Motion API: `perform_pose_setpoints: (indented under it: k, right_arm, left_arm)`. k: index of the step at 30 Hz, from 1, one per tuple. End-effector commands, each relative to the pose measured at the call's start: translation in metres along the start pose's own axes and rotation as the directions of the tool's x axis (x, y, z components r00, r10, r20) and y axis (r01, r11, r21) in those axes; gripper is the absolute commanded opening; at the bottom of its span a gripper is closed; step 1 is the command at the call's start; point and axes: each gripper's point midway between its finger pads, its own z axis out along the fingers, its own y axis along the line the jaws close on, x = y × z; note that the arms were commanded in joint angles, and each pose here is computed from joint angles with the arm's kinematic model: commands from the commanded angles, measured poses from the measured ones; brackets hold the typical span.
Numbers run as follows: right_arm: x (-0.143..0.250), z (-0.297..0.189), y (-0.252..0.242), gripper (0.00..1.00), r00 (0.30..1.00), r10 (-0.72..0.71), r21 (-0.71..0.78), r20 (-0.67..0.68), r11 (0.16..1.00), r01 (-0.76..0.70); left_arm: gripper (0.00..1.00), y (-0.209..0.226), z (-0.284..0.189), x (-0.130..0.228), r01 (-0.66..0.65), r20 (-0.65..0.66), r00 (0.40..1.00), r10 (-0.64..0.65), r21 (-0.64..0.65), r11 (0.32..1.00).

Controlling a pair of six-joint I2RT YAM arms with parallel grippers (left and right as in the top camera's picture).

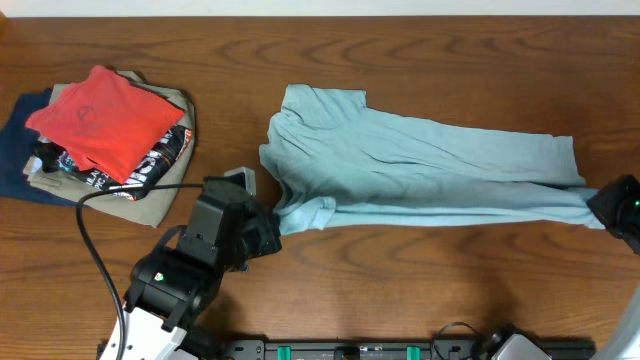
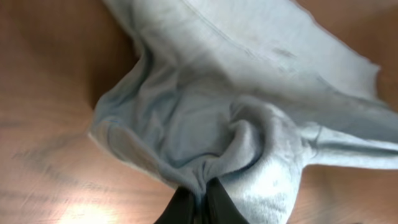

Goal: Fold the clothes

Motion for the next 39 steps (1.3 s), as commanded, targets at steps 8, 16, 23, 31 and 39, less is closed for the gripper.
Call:
perform_pose_setpoints:
  k: [8, 16, 23, 31, 39]
  right_arm:
    - [-0.007, -0.011, 0.017, 0.01, 0.997, -0.078, -0.075, 0.02, 0.994, 0.079]
    - [-0.032, -0.087, 0.059, 0.01, 0.963, -0.217, -0.201, 0.16, 0.948, 0.247]
    - [-0.05, -0.166, 0.079, 0.01, 0.902, -0.272, -0.184, 0.336, 0.92, 0.346]
    - [-0.058, -0.199, 0.095, 0.01, 0.842, -0.323, -0.169, 0.432, 0.888, 0.427]
    - [-0.063, -0.129, 0.133, 0.01, 0.838, -0.479, -0.211, 0.263, 0.819, 0.534]
  left_arm:
    - [0.06, -0.022, -0.029, -0.021, -0.134, 0.07, 0.989, 0.131, 0.04, 0.99]
    - [0.06, -0.058, -0.122, -0.087, -0.248, 0.297, 0.921, 0.252, -0.052, 0.967]
    - [0.06, -0.072, -0.176, -0.112, -0.257, 0.325, 0.901, 0.288, -0.134, 0.957]
    - [0.06, -0.086, -0.173, -0.135, -0.307, 0.32, 0.881, 0.348, -0.173, 0.936]
    - [0.06, -0.074, -0.09, -0.157, -0.337, 0.118, 0.918, 0.38, -0.276, 0.9]
